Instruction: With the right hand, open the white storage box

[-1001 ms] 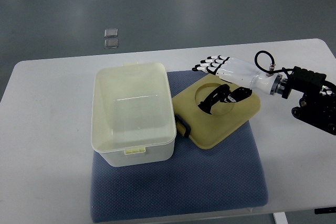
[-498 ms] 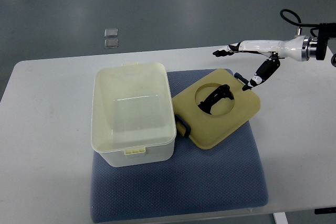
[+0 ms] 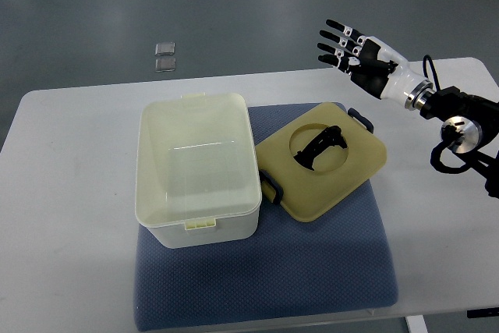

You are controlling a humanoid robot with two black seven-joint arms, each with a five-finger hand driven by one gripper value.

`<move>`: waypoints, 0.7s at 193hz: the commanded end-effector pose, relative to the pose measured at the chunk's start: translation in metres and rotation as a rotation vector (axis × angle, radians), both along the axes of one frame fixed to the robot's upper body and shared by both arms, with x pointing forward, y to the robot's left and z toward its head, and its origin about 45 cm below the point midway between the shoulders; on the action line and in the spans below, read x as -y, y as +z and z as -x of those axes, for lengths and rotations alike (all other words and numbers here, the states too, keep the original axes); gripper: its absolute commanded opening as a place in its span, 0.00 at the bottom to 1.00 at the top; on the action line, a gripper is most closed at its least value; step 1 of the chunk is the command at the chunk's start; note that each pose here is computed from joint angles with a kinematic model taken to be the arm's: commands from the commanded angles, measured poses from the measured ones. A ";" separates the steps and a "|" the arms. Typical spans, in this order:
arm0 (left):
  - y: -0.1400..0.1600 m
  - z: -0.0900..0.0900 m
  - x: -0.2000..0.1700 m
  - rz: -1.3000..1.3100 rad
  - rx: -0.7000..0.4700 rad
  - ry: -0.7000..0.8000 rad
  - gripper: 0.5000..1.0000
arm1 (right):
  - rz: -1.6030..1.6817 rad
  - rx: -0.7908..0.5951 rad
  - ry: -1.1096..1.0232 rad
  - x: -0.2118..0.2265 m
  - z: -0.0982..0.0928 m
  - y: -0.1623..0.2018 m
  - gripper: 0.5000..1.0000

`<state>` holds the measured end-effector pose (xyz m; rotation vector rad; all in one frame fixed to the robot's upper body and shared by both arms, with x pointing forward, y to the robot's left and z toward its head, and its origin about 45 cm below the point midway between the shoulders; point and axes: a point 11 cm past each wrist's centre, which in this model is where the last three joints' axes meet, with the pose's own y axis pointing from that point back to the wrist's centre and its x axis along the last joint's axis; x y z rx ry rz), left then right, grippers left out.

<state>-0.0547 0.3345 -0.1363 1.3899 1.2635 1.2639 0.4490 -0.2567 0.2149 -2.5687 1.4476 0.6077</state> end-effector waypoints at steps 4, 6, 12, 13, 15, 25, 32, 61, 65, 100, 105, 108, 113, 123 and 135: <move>0.000 -0.001 0.000 0.000 0.001 0.000 1.00 | -0.006 -0.111 0.025 -0.011 0.008 -0.021 0.88; 0.000 -0.001 0.000 0.000 0.001 0.000 1.00 | -0.004 -0.117 0.026 -0.011 0.008 -0.023 0.88; 0.000 0.000 0.000 0.000 0.000 0.000 1.00 | -0.004 -0.128 0.030 -0.013 0.009 -0.025 0.88; 0.000 0.000 0.000 0.000 0.000 0.000 1.00 | -0.004 -0.128 0.030 -0.013 0.009 -0.025 0.88; 0.000 -0.001 0.000 0.000 0.001 0.000 1.00 | -0.003 -0.130 0.030 -0.014 0.009 -0.026 0.88; 0.000 0.000 0.000 0.000 0.000 0.000 1.00 | -0.007 -0.133 0.038 -0.015 0.009 -0.026 0.88; 0.000 -0.001 0.000 0.000 0.001 0.000 1.00 | -0.010 -0.135 0.042 -0.017 0.010 -0.028 0.88; 0.000 0.000 0.000 0.000 0.000 0.000 1.00 | -0.028 -0.126 0.050 -0.025 0.010 -0.027 0.88; 0.000 -0.001 0.000 0.000 0.001 0.000 1.00 | -0.028 -0.126 0.048 -0.024 0.010 -0.027 0.88; 0.000 -0.001 0.000 0.000 0.001 0.000 1.00 | -0.064 -0.107 0.035 -0.027 0.006 -0.020 0.88; 0.000 0.000 0.000 0.000 0.000 0.000 1.00 | -0.068 -0.107 0.035 -0.027 0.006 -0.020 0.88; 0.000 0.000 0.000 0.000 0.000 0.000 1.00 | -0.070 -0.109 0.034 -0.027 0.007 -0.021 0.88; 0.000 -0.001 0.000 0.000 0.001 0.000 1.00 | -0.073 -0.113 0.033 -0.027 0.008 -0.023 0.88; 0.000 -0.001 0.000 0.000 0.001 0.000 1.00 | -0.078 -0.114 0.030 -0.027 0.008 -0.023 0.88; 0.000 -0.001 0.000 0.000 0.001 0.000 1.00 | -0.086 -0.112 0.028 -0.028 0.008 -0.023 0.88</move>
